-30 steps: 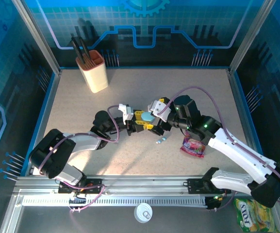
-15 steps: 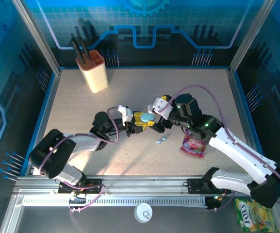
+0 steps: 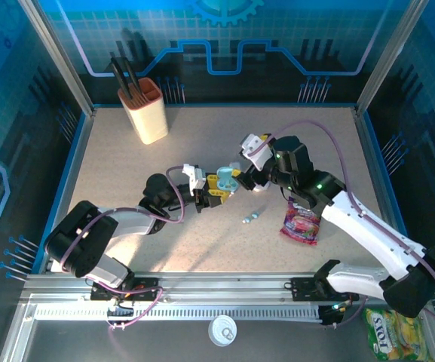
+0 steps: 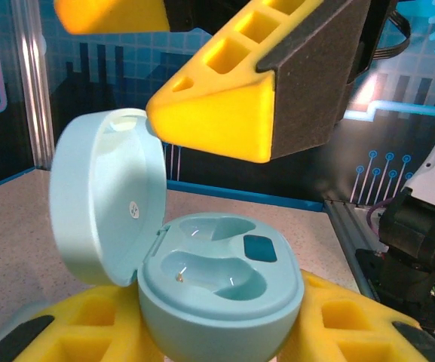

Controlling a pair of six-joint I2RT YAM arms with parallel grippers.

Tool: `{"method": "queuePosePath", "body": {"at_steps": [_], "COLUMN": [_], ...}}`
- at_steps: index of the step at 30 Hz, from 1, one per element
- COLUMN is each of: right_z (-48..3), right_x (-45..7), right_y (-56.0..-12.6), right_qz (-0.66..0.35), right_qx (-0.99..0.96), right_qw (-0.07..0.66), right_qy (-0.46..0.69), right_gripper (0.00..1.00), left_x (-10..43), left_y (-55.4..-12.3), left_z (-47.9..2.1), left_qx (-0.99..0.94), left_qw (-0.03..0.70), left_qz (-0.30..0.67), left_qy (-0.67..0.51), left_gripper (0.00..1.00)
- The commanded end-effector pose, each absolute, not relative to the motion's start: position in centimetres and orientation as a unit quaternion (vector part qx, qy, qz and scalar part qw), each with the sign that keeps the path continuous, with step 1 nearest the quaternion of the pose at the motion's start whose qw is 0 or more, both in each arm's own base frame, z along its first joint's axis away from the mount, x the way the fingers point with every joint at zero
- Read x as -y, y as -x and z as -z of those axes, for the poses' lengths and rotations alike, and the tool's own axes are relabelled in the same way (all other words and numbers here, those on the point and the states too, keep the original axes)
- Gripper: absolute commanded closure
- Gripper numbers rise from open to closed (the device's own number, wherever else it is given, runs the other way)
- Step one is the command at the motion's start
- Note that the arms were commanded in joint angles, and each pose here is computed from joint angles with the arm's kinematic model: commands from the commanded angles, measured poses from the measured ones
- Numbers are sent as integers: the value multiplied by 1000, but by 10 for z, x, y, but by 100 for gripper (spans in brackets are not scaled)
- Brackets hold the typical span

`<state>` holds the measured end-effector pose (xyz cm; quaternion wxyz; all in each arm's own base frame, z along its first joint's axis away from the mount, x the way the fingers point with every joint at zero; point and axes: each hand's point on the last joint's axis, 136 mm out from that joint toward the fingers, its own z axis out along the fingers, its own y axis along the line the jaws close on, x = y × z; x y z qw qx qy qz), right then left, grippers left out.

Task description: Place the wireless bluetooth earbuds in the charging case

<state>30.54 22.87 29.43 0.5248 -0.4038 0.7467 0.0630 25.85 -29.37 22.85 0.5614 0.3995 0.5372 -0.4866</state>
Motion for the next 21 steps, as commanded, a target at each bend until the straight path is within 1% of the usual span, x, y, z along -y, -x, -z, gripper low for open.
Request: {"method": "queuePosePath", "body": {"at_steps": [1, 3, 7, 8, 10, 13, 16, 21], "right_z": [-329, -337, -336, -331, -315, -291, -283, -293], "right_x": [-205, -191, -165, -159, -150, -138, -148, -185], "right_y": [-316, -311, -290, -286, -279, -271, -254, -235], "right_qz": [-32, -38, -78, -86, -117, -132, -162, -196], "right_qx": [-753, -763, -786, -790, -810, -837, -825, -772], "right_qw": [568, 578, 568, 565, 537, 501, 496, 521], "right_qy": [332, 286, 230, 221, 205, 179, 218, 307], "right_gripper": [0, 0, 0, 0, 0, 0, 0, 0], "left_x": [292, 289, 286, 286, 285, 284, 285, 286], "left_y": [-251, -255, -256, -257, -257, -256, -255, -254], "left_z": [-241, -241, -245, -246, -246, -247, -247, -246], "left_qx": [-508, -511, -513, -513, -513, -512, -513, -509], "left_qw": [579, 580, 582, 584, 587, 589, 584, 580], "left_qz": [482, 483, 485, 483, 478, 476, 481, 484], "left_qy": [-418, -412, -405, -404, -404, -405, -407, -412], "left_gripper": [65, 66, 68, 68, 68, 68, 67, 67]}}
